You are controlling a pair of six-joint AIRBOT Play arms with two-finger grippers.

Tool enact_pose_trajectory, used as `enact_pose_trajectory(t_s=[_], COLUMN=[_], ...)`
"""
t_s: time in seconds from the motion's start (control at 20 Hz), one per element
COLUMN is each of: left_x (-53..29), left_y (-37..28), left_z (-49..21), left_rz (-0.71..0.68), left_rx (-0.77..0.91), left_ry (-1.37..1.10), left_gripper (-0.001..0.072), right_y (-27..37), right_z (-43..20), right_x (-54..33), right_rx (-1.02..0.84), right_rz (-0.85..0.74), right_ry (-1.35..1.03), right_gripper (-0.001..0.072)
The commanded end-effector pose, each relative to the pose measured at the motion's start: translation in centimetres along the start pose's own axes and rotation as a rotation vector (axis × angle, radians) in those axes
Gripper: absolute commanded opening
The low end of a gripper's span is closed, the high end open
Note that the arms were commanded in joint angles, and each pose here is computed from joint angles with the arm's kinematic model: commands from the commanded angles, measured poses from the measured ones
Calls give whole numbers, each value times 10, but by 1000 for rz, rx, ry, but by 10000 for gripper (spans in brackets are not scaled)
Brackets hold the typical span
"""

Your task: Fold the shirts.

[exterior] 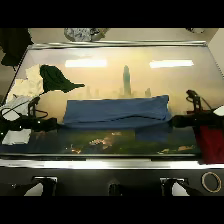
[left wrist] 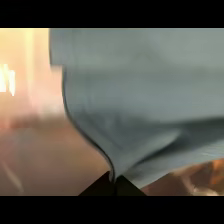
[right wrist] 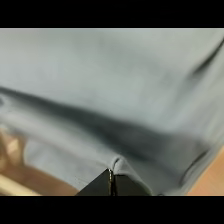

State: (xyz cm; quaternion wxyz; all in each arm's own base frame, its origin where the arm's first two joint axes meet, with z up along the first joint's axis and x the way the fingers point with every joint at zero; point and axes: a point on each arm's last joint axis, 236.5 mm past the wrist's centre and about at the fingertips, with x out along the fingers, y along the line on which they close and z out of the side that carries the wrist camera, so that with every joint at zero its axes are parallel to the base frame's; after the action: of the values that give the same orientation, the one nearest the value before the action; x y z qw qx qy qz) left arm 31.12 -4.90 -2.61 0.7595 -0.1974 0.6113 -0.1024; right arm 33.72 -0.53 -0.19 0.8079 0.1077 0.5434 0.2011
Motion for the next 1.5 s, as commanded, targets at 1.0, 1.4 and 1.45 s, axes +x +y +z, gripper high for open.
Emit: enact_pose_trajectory(t_s=[1.0, 1.4, 1.45], left_x=[-8, -95, -98], left_y=[24, -91, -105], left_z=[171, 163, 158], left_rz=[-19, -62, -71], left_rx=[-88, 161, 191], left_ry=[-52, -246, -250], left_gripper=[615, 614, 615], right_y=[-124, -97, -94], right_z=[105, 43, 47], right_x=[13, 79, 86], right_rx=[-64, 229, 241], right_rz=[-238, 240, 246], right_ry=[31, 195, 185], right_gripper=[707, 720, 720])
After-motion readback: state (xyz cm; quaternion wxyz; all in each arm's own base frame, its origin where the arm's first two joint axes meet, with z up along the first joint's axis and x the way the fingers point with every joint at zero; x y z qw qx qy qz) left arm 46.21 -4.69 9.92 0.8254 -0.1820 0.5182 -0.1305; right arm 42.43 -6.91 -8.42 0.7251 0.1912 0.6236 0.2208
